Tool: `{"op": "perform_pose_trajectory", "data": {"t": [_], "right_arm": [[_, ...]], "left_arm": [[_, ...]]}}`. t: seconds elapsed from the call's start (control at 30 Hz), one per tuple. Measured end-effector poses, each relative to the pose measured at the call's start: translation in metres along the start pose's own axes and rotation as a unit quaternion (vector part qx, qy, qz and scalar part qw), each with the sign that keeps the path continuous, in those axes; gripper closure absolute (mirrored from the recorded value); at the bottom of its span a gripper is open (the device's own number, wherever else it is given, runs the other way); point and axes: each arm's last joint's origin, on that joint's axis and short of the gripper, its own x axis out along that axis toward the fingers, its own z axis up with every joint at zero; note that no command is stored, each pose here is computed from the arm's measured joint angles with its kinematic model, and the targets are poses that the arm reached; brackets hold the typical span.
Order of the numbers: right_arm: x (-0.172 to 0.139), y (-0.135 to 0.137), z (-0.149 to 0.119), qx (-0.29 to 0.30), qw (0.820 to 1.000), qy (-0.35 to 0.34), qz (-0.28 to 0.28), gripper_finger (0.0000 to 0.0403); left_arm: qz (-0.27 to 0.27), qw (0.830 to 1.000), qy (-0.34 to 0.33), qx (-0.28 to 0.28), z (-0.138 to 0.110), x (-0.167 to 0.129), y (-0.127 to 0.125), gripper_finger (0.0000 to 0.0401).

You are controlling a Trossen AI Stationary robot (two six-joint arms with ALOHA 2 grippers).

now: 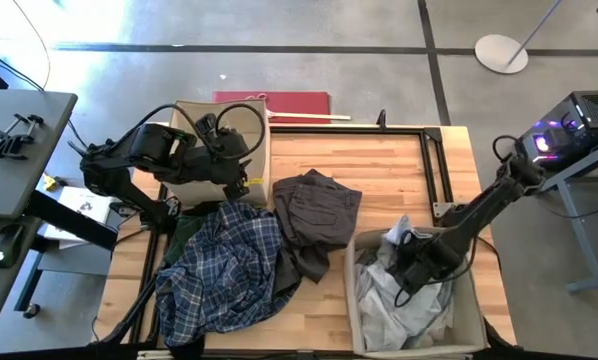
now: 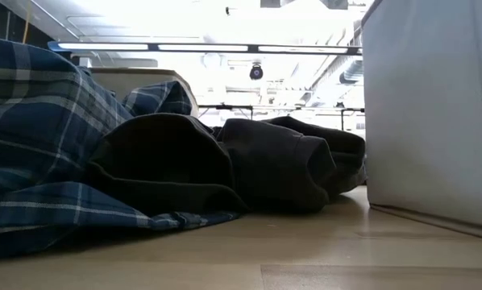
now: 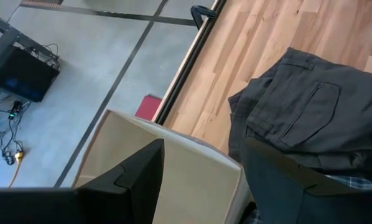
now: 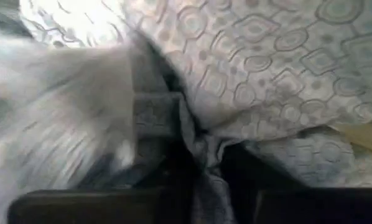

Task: Sort clothes
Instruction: Put the white pattern shirt into the bottom laundry bin

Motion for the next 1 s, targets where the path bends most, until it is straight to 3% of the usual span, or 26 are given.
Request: {"op": "perform_pose_trajectory", "data": {"t": [0.2, 0.4, 0.47, 0.57, 0.67, 0.87, 1.0], "right_arm": [[-0.055, 0.006, 0.005, -0.024, 1.000, 0.016, 0.000, 0.0245], [-0.109, 0.018, 0.002, -0.031, 0.994, 0.040, 0.092, 0.0221], [-0.122, 0.019, 0.001, -0.045, 0.992, 0.003, 0.117, 0.0222], [-0.132, 0.015, 0.002, -0.058, 0.984, -0.117, 0.121, 0.0227], [-0.125, 0.011, 0.005, -0.016, 0.977, -0.184, 0.102, 0.0233], [-0.070, 0.004, 0.006, 0.069, 0.984, -0.167, 0.003, 0.0249], [-0.024, -0.002, 0.003, 0.089, 0.984, -0.150, -0.020, 0.0259]], "left_arm": [[0.002, 1.000, 0.000, -0.003, 0.000, 0.000, 0.000, 0.0194], [-0.002, 1.000, -0.002, -0.003, -0.001, -0.002, -0.002, 0.0194], [-0.004, 1.000, -0.003, -0.001, -0.001, -0.003, -0.003, 0.0194], [-0.005, 1.000, -0.005, -0.002, -0.001, -0.004, -0.005, 0.0194], [-0.005, 1.000, -0.005, -0.003, -0.001, -0.004, -0.005, 0.0194], [-0.005, 1.000, -0.005, -0.004, -0.001, -0.004, -0.005, 0.0194], [-0.005, 1.000, -0.005, -0.004, -0.001, -0.004, -0.005, 0.0194]]}}
